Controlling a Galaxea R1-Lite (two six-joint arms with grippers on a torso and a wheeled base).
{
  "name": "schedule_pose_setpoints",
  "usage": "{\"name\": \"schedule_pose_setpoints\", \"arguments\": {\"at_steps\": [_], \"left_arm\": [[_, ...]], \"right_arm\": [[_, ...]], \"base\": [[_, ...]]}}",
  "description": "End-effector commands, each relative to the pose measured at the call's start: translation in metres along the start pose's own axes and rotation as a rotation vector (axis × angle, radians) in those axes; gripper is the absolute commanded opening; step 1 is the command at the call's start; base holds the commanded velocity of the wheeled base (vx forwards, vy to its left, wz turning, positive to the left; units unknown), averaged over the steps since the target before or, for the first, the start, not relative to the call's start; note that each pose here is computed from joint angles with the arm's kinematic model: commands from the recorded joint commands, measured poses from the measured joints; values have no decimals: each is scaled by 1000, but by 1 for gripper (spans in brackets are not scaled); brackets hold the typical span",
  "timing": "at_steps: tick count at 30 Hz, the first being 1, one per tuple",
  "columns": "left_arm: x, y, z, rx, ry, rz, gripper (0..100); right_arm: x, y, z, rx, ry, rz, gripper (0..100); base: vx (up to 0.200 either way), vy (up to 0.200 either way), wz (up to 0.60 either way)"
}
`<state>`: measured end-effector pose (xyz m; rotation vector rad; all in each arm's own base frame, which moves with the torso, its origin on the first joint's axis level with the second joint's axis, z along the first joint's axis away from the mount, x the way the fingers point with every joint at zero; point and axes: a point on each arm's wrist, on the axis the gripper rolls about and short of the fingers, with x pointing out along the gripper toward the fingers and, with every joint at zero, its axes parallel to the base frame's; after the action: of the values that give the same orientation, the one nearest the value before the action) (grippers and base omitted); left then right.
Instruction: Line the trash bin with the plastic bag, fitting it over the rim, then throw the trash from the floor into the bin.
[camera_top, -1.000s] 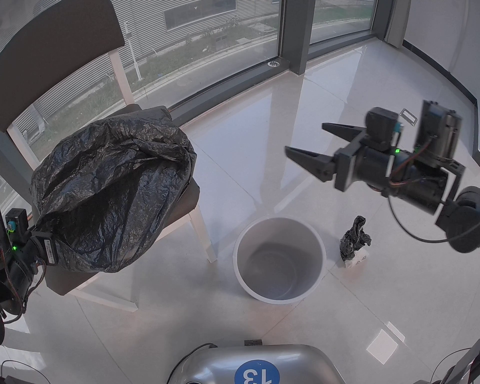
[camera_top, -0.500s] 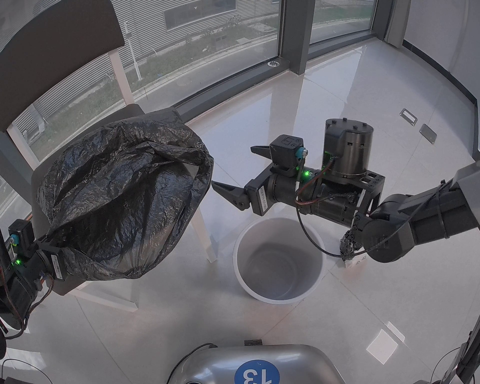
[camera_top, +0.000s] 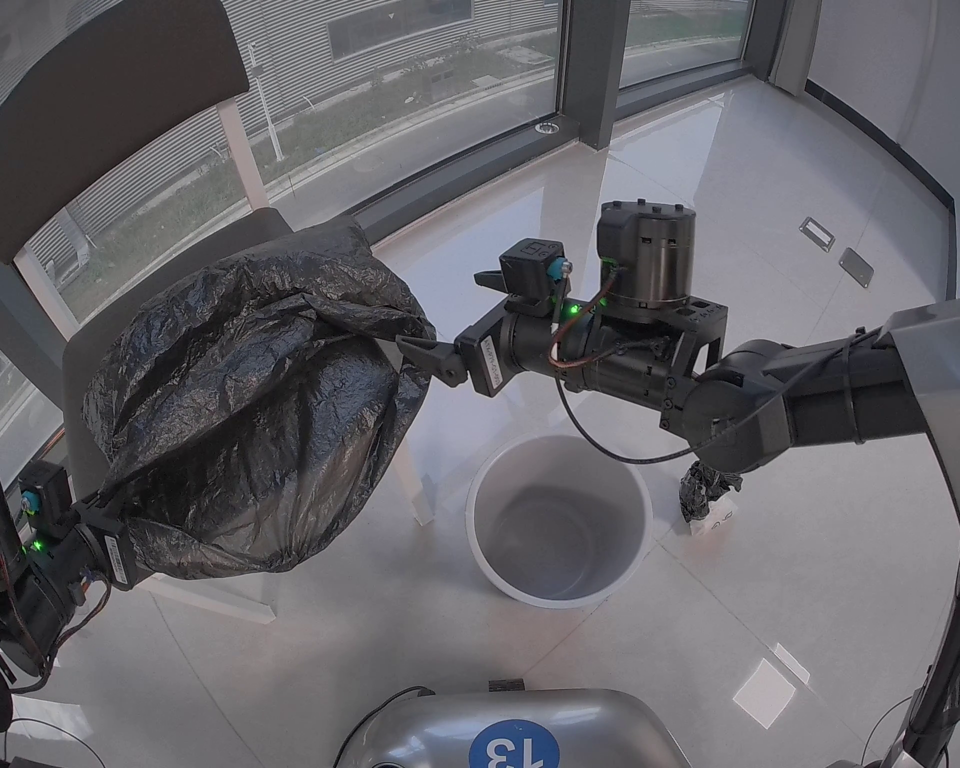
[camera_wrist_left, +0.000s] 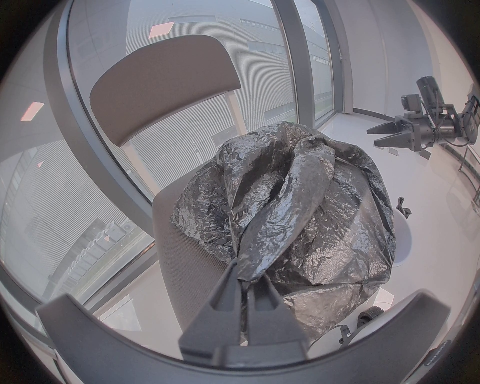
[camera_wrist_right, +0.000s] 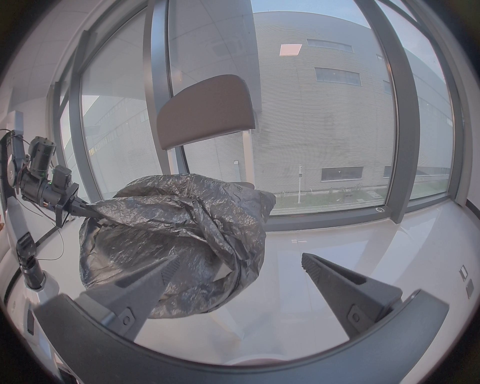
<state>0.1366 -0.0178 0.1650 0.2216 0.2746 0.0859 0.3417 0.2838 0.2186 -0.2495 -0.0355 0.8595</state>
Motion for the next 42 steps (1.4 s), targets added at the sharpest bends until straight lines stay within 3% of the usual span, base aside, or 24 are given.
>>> {"name": "schedule_pose_setpoints", "arguments": {"at_steps": [1, 22, 23, 34, 42], "left_arm": [[-1, 1, 3, -5, -12, 0, 0], [-6, 2, 3, -7, -30, -7, 0], [-6, 2, 3, -7, -32, -12, 0], [-6, 1, 2, -7, -29, -27, 0], [-8, 2, 8, -15, -67, -49, 0]], "right_arm": [[19, -1, -8, 1, 7, 4, 100], [62, 1, -46, 29, 105, 30, 100], [65, 1, -49, 29, 105, 30, 0], [63, -1, -38, 36, 75, 20, 0], [23, -7, -11, 39, 76, -24, 0]], "base": [[0, 0, 0], [0, 0, 0], [0, 0, 0], [0, 0, 0], [0, 0, 0]]}}
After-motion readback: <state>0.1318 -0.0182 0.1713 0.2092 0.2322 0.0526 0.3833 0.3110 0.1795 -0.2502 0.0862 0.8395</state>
